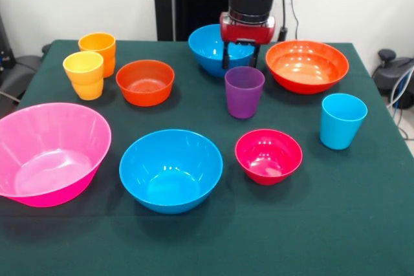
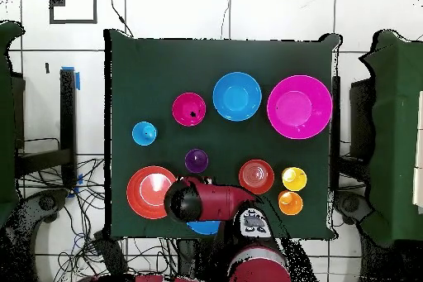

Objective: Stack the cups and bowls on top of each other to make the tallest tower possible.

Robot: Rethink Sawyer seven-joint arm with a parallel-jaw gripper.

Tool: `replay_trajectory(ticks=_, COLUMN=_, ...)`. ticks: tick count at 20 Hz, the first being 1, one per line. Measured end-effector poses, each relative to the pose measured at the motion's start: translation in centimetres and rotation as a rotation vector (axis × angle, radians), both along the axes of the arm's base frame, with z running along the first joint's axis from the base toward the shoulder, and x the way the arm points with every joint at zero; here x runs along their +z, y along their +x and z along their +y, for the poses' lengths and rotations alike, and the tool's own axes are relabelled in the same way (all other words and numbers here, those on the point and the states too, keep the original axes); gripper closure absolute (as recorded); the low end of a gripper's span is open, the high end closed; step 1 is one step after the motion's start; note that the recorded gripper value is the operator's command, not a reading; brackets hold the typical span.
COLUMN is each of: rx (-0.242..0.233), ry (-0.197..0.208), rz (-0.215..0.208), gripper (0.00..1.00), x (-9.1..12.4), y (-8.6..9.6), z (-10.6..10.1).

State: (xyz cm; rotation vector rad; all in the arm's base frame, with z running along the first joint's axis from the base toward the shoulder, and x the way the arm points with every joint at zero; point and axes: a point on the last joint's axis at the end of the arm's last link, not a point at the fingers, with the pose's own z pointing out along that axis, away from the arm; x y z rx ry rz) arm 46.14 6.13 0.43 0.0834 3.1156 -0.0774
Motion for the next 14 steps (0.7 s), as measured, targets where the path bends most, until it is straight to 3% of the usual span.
replay_trajectory(ticks=6, rx=-0.001, ry=0.004, rz=0.007, gripper=0.0, x=1.2, y=1.6, z=-0.1)
replay_trajectory(ticks=14, rx=0.025, ry=-0.002, rz=-0.036, gripper=0.0, x=2.3, y=3.4, z=0.9)
